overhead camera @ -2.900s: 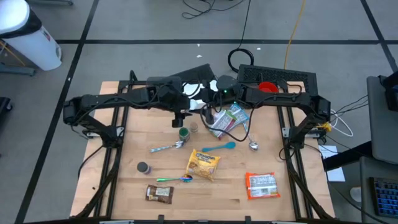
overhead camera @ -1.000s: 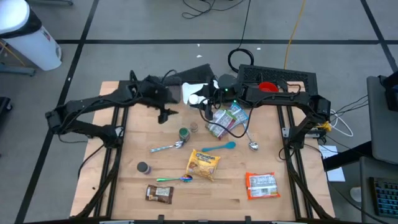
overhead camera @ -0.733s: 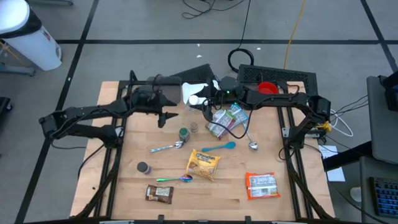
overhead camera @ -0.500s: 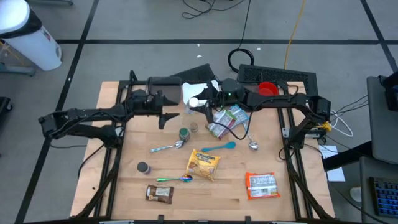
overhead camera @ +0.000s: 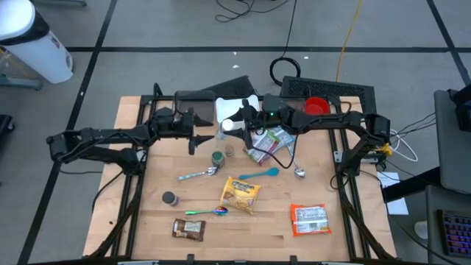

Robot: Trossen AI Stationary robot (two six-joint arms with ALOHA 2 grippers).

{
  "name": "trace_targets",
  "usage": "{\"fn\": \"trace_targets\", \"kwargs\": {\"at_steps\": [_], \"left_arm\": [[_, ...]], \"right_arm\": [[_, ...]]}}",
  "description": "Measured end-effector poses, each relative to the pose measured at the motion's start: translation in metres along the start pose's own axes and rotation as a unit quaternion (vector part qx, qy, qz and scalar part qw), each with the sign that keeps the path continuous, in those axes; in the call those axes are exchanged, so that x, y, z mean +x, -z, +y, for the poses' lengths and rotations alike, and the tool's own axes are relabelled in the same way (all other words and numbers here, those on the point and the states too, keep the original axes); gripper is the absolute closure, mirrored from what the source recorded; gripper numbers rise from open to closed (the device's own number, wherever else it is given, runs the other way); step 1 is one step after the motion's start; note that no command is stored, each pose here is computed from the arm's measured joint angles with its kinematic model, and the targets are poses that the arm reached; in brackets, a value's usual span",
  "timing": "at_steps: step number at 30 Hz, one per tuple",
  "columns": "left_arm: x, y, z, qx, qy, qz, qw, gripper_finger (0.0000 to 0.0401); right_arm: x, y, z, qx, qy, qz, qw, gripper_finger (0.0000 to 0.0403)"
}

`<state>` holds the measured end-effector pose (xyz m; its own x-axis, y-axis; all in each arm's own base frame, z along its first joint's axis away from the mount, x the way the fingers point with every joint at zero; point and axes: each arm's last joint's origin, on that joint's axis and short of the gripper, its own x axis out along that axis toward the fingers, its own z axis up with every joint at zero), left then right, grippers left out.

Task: Pick & Place Food Item
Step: Put the white seasoning bottle into the right black bin

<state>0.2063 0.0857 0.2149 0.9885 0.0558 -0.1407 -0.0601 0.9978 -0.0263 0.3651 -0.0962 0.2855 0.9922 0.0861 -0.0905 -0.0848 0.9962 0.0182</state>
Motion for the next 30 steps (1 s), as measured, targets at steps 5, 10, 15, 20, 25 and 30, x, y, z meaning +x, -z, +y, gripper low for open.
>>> {"fn": "trace_targets", "kwargs": {"at_steps": [5,10,15,20,25,30], "left_arm": [[0.0,-0.003,-0.003,-0.012,0.035,-0.015,0.999,0.0144],[0.001,-0.005,-0.007,-0.008,0.043,-0.024,0.999,0.0144],[0.003,-0.004,-0.007,-0.009,0.034,-0.021,0.999,0.0144],[0.011,-0.003,-0.006,-0.013,0.039,-0.012,0.999,0.0144],[0.03,-0.007,-0.004,-0.013,0.054,0.0,0.998,0.0144],[0.047,-0.008,-0.001,-0.002,0.059,0.016,0.998,0.0144]], "right_arm": [[0.001,-0.001,0.003,-0.003,-0.004,-0.004,1.0,0.02],[0.002,-0.001,0.006,-0.004,-0.008,-0.004,1.0,0.02],[0.003,-0.003,0.01,-0.008,-0.014,-0.014,1.0,0.02],[0.004,-0.004,0.012,-0.009,-0.017,-0.017,1.0,0.02],[0.004,-0.004,0.012,-0.01,-0.017,-0.02,1.0,0.02],[0.004,-0.002,0.012,-0.006,-0.016,-0.011,1.0,0.02]]}}
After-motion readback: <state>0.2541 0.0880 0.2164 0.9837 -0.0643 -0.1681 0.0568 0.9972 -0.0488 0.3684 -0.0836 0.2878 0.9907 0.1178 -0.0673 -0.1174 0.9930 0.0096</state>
